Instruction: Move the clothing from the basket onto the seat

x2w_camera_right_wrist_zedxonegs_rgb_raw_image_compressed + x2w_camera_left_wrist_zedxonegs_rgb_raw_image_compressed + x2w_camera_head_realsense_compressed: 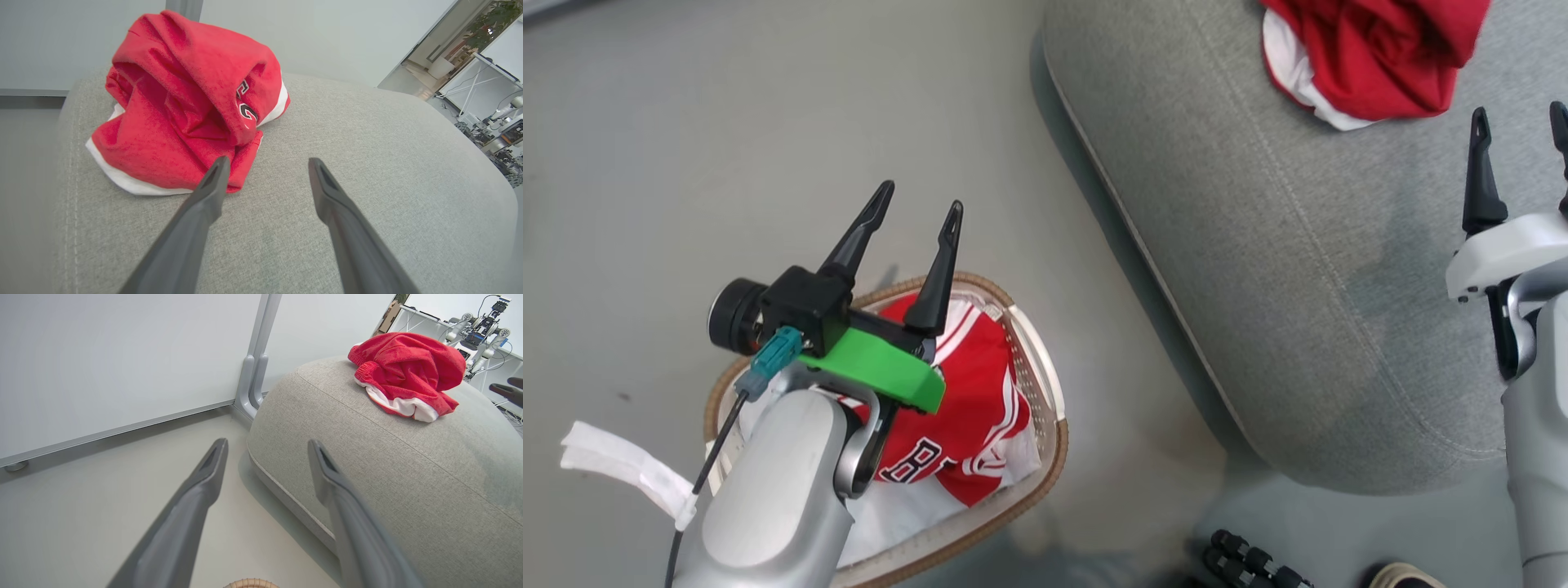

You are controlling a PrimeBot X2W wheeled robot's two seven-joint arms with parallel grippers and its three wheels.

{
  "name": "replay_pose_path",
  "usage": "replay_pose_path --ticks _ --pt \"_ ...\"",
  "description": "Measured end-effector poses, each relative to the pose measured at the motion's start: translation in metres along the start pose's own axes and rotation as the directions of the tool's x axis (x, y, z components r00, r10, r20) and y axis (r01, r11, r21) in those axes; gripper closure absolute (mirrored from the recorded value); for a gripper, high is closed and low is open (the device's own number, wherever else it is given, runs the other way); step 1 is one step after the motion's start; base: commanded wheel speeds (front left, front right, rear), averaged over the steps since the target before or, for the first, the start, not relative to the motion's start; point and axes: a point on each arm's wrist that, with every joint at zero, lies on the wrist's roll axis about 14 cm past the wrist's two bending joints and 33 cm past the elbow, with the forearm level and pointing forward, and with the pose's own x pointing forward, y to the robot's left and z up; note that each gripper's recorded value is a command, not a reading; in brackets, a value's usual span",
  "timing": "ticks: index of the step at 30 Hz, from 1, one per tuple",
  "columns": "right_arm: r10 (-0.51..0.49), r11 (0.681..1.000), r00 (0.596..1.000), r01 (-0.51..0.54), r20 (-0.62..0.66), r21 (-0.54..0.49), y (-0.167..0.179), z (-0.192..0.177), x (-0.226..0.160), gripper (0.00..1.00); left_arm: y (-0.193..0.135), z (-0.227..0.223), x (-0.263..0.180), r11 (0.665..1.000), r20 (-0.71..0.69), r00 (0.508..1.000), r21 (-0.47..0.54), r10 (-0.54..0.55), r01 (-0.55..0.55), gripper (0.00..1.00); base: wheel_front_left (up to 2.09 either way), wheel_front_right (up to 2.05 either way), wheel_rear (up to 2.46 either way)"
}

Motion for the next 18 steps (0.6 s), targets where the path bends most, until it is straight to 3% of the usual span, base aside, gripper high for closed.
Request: replay_pose_path --ticks 8,18 --pt "0.031 0.989 0.992 -0.048 0.120 0.141 0.018 0.037 -0.026 0.00 -0.003 0.023 -0.026 0.997 0.029 0.996 0.014 0.079 -0.079 0.00 0.00 0.00 0.00" --pt "0.210 0.929 0.945 -0.273 0.250 0.250 0.099 0.078 -0.043 0.00 0.044 0.053 -0.085 0.948 0.082 0.950 0.079 0.301 -0.307 0.00 0.00 0.00 0.00"
